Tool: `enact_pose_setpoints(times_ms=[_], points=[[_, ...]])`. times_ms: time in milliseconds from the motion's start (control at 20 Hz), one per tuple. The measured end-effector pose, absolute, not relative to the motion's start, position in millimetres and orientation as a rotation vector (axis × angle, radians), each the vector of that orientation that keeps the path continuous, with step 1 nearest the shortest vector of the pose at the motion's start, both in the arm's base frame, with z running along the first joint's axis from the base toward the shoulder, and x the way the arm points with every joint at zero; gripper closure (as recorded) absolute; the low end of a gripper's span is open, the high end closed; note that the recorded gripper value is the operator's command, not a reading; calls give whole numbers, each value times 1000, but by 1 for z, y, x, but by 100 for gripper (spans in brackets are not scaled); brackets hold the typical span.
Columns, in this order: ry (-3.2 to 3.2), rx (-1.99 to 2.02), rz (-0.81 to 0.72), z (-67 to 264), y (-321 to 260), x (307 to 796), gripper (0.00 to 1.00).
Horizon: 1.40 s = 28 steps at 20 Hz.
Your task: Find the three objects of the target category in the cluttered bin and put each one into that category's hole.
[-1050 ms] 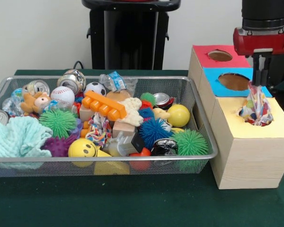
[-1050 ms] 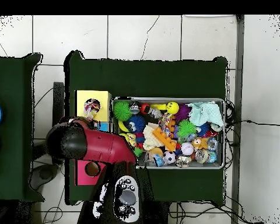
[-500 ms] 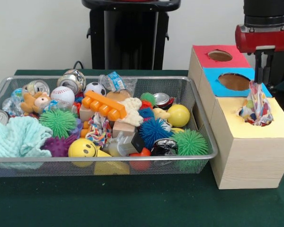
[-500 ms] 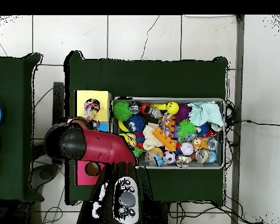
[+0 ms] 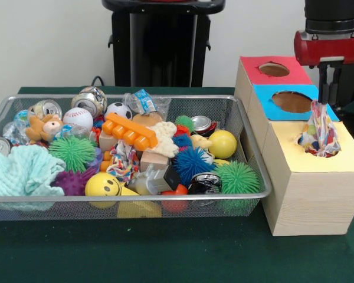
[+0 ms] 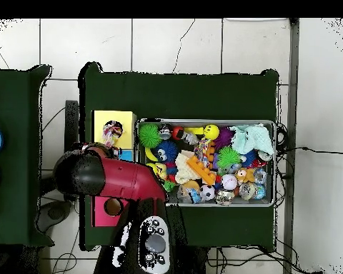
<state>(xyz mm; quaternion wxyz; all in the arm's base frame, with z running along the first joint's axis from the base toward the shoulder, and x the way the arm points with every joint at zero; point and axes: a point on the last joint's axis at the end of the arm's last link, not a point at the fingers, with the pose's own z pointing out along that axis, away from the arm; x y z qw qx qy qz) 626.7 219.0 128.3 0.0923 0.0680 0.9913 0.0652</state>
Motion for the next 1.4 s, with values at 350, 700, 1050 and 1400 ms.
enact_pose_setpoints(times_ms=[350,700,1050,1400], points=[[2962,190,199,135,223,623,100],[3022,158,212,160,231,611,100],[3000,147,212,180,234,611,100],[2983,166,203,176,227,612,100]])
